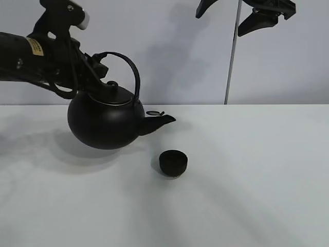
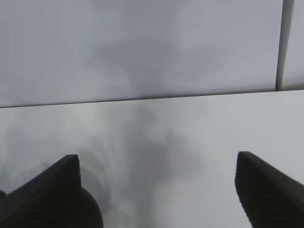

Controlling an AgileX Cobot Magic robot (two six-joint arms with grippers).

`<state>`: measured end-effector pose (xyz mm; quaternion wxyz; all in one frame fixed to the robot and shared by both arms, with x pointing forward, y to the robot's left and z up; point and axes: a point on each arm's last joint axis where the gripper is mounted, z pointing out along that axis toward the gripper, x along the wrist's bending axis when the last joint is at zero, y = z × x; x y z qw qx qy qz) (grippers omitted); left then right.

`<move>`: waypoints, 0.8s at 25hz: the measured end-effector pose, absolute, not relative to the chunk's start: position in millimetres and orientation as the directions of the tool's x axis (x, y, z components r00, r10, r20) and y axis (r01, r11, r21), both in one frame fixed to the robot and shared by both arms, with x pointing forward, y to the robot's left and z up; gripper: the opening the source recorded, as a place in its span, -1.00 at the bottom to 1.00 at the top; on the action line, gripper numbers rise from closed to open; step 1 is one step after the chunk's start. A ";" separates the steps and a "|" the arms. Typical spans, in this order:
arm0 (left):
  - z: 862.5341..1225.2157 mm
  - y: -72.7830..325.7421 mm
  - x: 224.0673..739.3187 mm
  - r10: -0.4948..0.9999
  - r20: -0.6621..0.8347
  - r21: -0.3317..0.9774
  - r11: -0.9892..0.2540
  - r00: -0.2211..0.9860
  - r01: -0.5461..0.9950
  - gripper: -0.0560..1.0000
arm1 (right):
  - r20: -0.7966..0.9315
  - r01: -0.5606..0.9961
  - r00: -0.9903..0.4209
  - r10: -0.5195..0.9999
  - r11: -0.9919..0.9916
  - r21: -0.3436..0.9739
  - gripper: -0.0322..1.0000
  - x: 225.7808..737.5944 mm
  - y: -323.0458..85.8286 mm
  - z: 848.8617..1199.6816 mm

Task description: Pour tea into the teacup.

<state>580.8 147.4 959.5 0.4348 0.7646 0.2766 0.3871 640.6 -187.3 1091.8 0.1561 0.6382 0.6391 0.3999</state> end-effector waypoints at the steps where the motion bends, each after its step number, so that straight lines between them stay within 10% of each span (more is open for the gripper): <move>1: 960.0 149.4 578.3 0.774 0.335 0.886 -0.452 0.538 0.099 -0.72 | 0.311 0.691 -0.137 0.941 -0.134 0.710 0.25 640.6 -187.3 1091.8; 20: 929.4 190.1 526.1 0.944 0.121 0.975 -0.172 0.308 0.143 -0.72 | 0.311 0.691 -0.137 0.941 -0.134 0.710 0.25 640.6 -187.3 1091.8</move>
